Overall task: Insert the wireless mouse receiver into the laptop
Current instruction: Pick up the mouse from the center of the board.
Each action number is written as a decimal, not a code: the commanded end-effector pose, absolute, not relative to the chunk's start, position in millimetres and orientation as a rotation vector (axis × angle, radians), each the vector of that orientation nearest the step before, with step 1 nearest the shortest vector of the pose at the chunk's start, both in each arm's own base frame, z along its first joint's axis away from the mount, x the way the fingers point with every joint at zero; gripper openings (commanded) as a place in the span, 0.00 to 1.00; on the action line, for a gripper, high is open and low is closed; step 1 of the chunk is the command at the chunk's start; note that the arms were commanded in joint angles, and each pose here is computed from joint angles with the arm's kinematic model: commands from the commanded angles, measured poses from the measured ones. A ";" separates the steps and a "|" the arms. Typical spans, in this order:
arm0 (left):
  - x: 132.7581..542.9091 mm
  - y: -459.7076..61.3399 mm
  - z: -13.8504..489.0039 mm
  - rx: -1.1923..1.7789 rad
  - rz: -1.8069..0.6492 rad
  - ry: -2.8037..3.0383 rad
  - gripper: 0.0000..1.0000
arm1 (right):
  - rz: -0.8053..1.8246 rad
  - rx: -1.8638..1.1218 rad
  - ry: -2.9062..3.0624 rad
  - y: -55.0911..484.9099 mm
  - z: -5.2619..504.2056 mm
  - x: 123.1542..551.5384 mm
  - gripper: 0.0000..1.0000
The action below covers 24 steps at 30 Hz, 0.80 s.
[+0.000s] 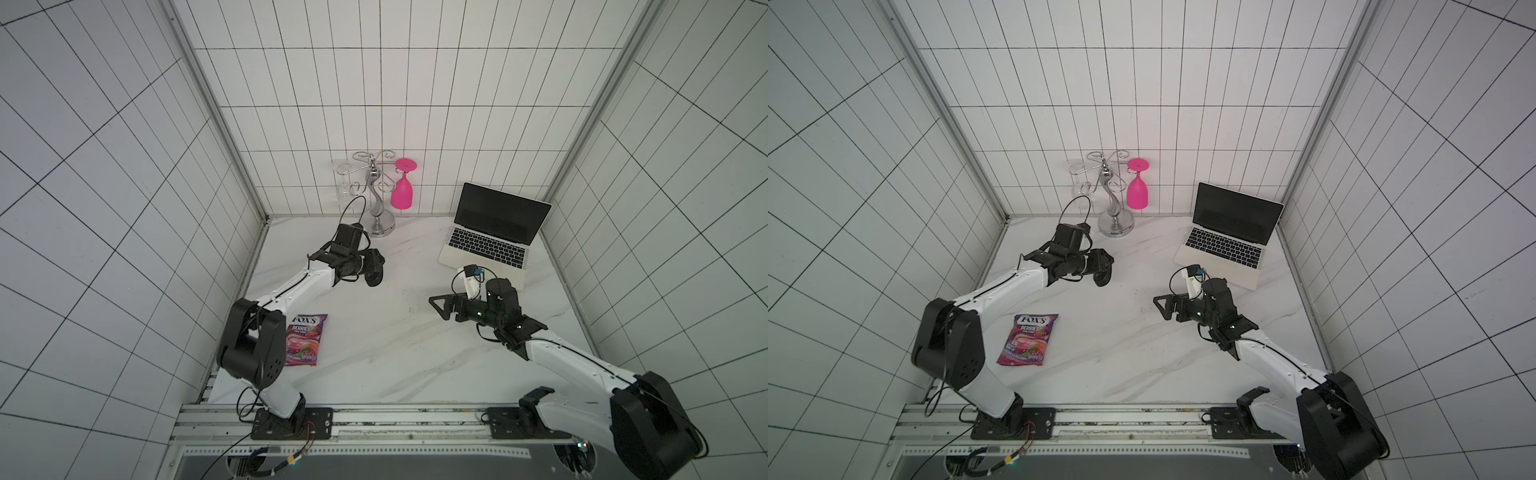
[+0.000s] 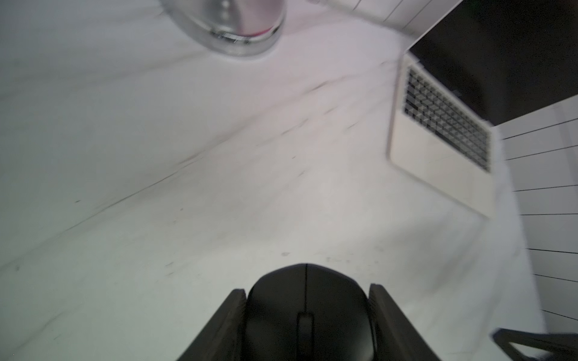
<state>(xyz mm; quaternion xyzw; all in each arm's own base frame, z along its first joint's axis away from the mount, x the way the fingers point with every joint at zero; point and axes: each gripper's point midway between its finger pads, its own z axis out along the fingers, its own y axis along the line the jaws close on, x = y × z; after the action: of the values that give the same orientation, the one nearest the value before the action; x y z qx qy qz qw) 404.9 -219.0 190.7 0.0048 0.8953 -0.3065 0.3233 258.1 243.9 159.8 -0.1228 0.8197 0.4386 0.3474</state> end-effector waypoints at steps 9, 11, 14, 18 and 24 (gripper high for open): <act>322.4 -287.8 338.7 0.347 -1.578 1.811 0.41 | 1.674 -0.388 1.793 278.8 294.4 247.8 0.99; 315.3 -290.9 345.0 0.364 -1.598 1.794 0.41 | 1.705 -0.430 1.753 285.7 308.8 245.8 0.99; 310.3 -293.4 351.7 0.367 -1.630 1.763 0.41 | 1.759 -0.500 1.710 298.8 324.0 239.1 0.99; 308.1 -294.9 357.8 0.381 -1.652 1.730 0.41 | 1.799 -0.564 1.680 312.9 333.2 231.8 1.00; 306.0 -300.0 355.7 0.394 -1.676 1.720 0.41 | 1.868 -0.670 1.644 334.1 344.0 219.4 0.84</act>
<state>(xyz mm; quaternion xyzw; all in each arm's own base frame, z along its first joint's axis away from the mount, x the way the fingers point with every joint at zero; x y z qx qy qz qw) 312.7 -296.7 347.5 0.1368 0.6805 -0.6333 0.3423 231.2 325.8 321.5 -0.2128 0.6463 0.6783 0.2774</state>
